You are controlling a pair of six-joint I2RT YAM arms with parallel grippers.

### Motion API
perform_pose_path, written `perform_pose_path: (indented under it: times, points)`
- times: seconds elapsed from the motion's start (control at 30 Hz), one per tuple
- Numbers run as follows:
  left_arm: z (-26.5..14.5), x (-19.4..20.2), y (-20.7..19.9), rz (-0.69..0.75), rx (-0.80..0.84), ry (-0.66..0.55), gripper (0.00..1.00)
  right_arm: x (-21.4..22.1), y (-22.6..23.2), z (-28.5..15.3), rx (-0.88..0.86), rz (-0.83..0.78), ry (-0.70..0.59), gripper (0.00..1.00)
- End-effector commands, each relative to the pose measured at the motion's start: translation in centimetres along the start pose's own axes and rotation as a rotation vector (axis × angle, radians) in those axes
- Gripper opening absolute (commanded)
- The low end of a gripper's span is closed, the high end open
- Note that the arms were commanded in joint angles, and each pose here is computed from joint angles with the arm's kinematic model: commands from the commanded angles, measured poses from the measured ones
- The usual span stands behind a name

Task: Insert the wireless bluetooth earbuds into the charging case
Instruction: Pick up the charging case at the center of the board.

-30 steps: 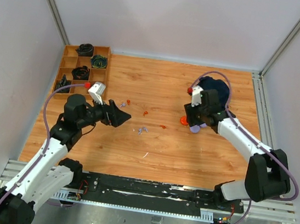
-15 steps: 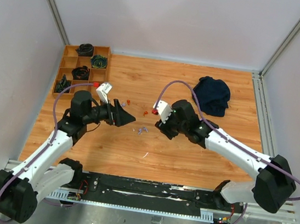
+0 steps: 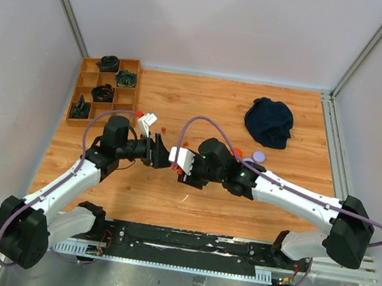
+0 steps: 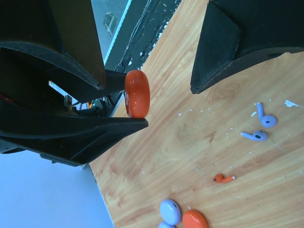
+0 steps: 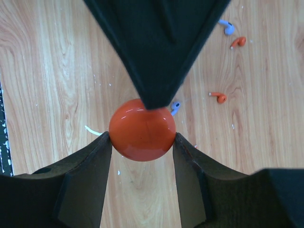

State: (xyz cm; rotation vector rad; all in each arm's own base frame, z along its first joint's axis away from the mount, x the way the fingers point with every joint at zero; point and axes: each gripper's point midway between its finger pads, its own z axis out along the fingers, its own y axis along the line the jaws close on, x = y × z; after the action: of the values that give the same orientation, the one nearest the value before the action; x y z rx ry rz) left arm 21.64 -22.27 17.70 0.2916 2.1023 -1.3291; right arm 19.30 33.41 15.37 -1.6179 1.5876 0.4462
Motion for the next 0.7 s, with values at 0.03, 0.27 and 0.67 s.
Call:
perform_pose_path:
  times: [0.03,0.27,0.67]
  points:
    - [0.5,0.5,-1.6,0.044,0.065,0.047,0.77,-3.4,0.0,0.2,-0.01,-0.086,-0.073,0.46]
    - [0.9,1.1,-1.7,0.048,0.076,0.073,0.66,-3.7,0.2,0.3,-0.012,-0.112,-0.071,0.46]
    - [1.3,1.8,-2.4,0.048,0.109,0.11,0.46,-3.9,0.4,0.7,-0.012,-0.134,-0.078,0.46]
